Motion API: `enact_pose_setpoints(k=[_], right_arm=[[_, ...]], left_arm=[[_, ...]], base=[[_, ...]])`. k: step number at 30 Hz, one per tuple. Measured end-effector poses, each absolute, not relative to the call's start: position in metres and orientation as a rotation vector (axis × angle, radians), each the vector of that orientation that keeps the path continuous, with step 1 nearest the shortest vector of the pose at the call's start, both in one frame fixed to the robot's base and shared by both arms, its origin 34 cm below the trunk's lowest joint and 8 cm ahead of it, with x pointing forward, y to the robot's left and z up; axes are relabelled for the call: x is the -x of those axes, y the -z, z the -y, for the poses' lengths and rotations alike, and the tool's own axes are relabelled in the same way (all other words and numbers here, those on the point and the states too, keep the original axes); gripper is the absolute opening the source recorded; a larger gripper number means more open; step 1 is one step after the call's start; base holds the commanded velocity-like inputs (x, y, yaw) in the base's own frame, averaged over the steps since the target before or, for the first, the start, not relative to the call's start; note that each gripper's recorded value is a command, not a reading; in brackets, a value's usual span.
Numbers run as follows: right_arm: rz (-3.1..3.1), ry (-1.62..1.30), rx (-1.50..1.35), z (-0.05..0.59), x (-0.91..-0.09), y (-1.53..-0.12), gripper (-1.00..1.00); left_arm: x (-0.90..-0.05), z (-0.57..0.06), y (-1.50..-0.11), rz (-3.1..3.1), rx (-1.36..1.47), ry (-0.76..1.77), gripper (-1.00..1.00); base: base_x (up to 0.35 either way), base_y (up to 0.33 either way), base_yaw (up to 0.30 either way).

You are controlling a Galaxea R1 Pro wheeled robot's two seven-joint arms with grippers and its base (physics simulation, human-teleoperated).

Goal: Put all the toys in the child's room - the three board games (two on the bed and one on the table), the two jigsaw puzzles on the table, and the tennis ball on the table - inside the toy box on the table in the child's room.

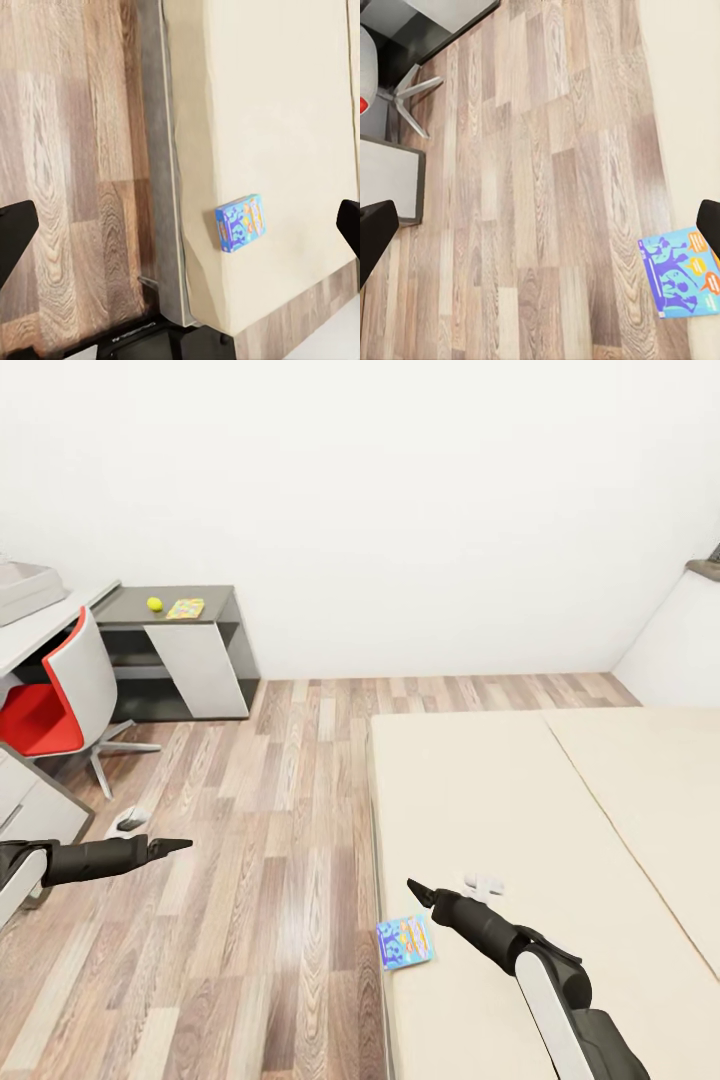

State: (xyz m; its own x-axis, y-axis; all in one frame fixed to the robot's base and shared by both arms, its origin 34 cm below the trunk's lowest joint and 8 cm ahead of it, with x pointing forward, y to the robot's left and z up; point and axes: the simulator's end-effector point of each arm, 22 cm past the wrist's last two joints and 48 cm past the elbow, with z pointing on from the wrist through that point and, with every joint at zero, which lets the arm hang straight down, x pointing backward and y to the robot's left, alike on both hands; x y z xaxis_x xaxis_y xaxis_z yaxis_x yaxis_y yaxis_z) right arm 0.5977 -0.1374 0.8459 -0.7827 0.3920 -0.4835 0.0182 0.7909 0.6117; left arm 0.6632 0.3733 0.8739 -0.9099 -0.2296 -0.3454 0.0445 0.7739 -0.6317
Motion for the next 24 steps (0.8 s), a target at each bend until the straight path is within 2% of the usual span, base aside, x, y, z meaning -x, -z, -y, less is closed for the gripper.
enact_pose_setpoints(k=[24], right_arm=[[-2.329,-0.809,-0.293,0.131,-0.602,-0.864,1.00]], left_arm=[[-0.668,-0.374,-0.896,-2.524,0.123,0.921,1.00]], base=[[0.000,0.000,0.000]])
